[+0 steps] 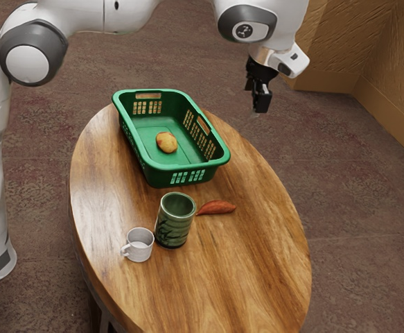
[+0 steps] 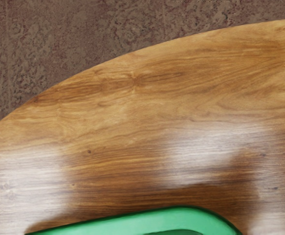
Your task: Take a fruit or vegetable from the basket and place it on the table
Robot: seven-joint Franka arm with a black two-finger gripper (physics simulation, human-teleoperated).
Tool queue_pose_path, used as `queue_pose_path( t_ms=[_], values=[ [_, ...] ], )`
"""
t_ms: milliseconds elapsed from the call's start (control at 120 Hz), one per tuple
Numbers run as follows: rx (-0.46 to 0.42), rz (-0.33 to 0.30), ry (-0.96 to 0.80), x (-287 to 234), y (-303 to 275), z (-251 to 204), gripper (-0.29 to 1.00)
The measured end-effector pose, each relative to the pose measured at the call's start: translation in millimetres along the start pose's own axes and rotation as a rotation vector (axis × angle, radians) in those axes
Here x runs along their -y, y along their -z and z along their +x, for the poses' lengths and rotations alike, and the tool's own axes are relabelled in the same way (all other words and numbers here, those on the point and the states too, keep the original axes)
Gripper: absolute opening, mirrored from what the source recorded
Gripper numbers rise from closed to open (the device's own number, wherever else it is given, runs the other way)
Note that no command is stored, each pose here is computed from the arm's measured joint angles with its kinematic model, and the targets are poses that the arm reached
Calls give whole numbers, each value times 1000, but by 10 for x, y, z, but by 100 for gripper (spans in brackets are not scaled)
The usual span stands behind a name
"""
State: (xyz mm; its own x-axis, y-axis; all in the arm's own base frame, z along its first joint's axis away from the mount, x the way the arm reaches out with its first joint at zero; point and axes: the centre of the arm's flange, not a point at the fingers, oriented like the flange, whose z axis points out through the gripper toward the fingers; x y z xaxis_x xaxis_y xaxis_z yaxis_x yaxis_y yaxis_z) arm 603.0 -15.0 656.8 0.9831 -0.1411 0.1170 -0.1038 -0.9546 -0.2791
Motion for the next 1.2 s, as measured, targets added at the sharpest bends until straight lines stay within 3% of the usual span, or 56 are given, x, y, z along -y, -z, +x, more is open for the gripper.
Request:
queue_pose_path(
  t_ms=[208,417,550,667,850,1200],
  values=[
    [-65,9,-66,-439,461,-106,70],
    [-15,-6,-45,-344,275,-102,70],
    [9,-22,-86,-637,327,-147,70],
    [101,-19,-79,-708,295,-737,70],
    [195,-5,129,125,-37,-1618,70],
    [219,-48,258,681,-835,-1750,70]
  ],
)
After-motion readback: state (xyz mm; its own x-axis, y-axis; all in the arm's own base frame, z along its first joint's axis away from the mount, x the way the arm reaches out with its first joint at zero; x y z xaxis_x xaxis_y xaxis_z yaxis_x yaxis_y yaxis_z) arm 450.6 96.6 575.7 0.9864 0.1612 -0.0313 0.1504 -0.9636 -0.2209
